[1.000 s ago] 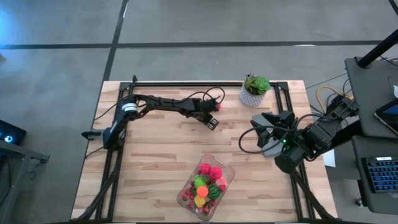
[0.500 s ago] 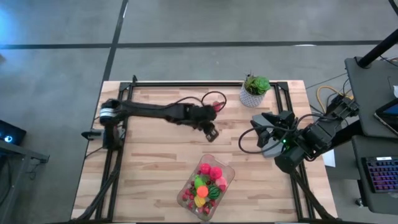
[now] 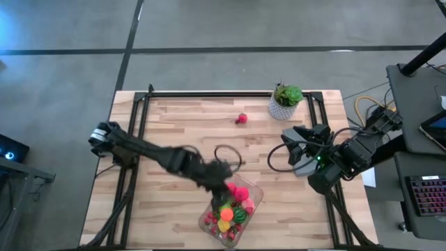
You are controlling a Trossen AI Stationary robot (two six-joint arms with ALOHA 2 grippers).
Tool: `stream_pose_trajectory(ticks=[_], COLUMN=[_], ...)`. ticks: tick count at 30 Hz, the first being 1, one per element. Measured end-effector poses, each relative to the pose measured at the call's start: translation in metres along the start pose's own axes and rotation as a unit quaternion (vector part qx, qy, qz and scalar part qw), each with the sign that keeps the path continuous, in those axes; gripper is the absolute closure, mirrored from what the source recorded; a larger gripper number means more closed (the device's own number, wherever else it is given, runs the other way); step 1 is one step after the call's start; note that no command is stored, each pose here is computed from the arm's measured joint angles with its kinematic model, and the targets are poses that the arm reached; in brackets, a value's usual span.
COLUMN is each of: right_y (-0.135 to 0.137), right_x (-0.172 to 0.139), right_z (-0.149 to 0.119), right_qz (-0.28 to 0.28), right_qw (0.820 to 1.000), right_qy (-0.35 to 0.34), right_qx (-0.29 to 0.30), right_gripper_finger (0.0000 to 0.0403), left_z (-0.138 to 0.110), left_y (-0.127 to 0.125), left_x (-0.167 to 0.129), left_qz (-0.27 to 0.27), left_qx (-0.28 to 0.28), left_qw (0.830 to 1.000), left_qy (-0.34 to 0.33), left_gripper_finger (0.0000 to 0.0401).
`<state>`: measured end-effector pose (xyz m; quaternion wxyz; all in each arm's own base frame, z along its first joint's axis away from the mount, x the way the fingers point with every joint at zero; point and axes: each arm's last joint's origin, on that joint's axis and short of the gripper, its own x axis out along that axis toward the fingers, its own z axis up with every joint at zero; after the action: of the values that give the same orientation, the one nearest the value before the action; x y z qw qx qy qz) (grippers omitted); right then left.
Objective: Pick and placing Produce into tupperware
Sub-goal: Put the red cherry into the transparent basket, then put the red strawberry into the transparent basket
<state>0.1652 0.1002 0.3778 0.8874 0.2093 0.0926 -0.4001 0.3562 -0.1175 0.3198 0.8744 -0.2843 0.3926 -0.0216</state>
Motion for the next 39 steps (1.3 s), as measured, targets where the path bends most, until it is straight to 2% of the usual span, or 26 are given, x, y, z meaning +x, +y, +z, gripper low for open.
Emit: stream_pose_trajectory(ticks=[4,10,16,20,24,32,35,39], right_y=[0.0,0.0,0.001,0.001,0.001,0.001,0.002,0.002], right_x=[0.0,0.0,0.0,0.0,0.0,0.0,0.0,0.0], right_z=[0.0,0.0,0.0,0.0,0.0,0.0,0.0,0.0], right_qz=[0.0,0.001,0.002,0.003,0.003,0.003,0.004,0.004], right_qw=[1.0,1.0,1.0,1.0,1.0,1.0,1.0,1.0], right_qy=[0.0,0.0,0.0,0.0,0.0,0.0,0.0,0.0], right_qx=[0.001,0.003,0.007,0.008,0.009,0.009,0.01,0.011], right_gripper_finger=[0.0097,0.0092,0.0099,0.01,0.0096,0.0096,0.01,0.01], left_z=[-0.019,-0.03,-0.02,-0.018,-0.014,-0.008,-0.003,0.01], left_y=[-0.018,-0.02,-0.011,-0.005,-0.004,0.003,0.009,0.021], left_x=[0.011,0.031,0.046,0.058,0.065,0.067,0.065,0.053], left_qz=[-0.017,-0.017,-0.058,-0.066,-0.075,-0.071,-0.064,-0.055], left_qx=[-0.005,-0.031,-0.045,-0.063,-0.066,-0.095,-0.1,-0.112], left_qw=[1.0,0.998,0.994,0.992,0.992,0.991,0.991,0.991], left_qy=[0.022,0.057,0.079,0.088,0.077,0.069,0.067,0.055], left_gripper_finger=[0.0351,0.0351,0.0351,0.0346,0.0308,0.0195,0.0178,0.0176])
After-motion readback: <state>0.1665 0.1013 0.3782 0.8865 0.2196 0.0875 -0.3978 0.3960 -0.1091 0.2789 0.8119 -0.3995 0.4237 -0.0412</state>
